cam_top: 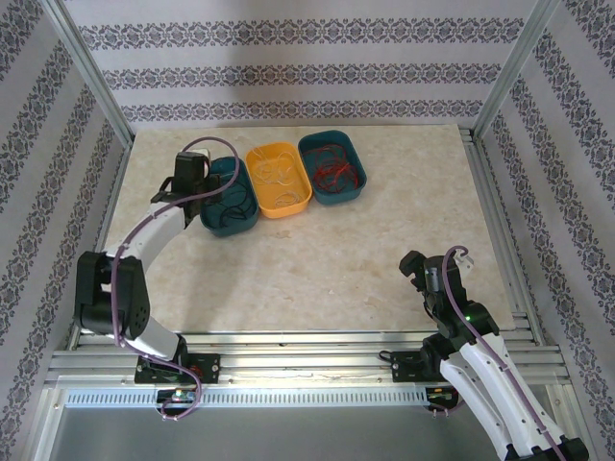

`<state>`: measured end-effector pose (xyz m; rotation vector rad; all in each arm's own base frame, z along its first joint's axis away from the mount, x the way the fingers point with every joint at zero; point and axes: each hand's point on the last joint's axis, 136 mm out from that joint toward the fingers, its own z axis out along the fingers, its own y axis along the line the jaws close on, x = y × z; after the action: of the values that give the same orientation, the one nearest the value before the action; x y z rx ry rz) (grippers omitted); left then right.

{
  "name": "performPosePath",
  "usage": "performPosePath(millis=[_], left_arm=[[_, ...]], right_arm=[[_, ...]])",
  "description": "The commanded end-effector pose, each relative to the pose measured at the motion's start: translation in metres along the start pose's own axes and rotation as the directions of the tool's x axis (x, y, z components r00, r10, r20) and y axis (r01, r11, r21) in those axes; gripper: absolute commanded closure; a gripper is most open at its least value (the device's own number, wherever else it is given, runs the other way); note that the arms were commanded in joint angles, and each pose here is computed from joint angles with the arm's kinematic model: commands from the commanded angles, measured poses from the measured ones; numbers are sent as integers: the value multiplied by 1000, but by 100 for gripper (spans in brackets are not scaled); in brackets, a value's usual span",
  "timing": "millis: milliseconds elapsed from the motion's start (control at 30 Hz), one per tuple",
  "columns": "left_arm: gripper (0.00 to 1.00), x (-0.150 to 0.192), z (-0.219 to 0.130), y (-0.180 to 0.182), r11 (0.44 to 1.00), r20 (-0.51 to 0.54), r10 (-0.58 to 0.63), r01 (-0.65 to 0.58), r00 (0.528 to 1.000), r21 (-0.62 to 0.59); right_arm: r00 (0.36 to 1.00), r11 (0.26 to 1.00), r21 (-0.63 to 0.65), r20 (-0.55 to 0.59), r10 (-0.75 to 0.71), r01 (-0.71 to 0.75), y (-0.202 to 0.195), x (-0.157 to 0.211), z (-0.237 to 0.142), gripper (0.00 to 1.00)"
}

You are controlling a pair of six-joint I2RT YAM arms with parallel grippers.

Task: Untangle the cables

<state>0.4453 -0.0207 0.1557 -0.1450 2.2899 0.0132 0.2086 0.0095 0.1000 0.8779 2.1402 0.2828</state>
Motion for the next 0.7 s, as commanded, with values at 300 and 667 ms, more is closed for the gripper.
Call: performPosePath(millis=[300, 667], left_arm=[[100, 30, 41, 2, 1000, -209, 15, -18, 978, -10], [67, 15, 49, 8, 997, -193, 35, -47, 981, -56]], right_arm=[[1000, 1000, 6, -7, 15, -15, -3, 2, 2, 2], [1000, 1000, 5, -6, 13, -13, -1, 0, 1, 2]])
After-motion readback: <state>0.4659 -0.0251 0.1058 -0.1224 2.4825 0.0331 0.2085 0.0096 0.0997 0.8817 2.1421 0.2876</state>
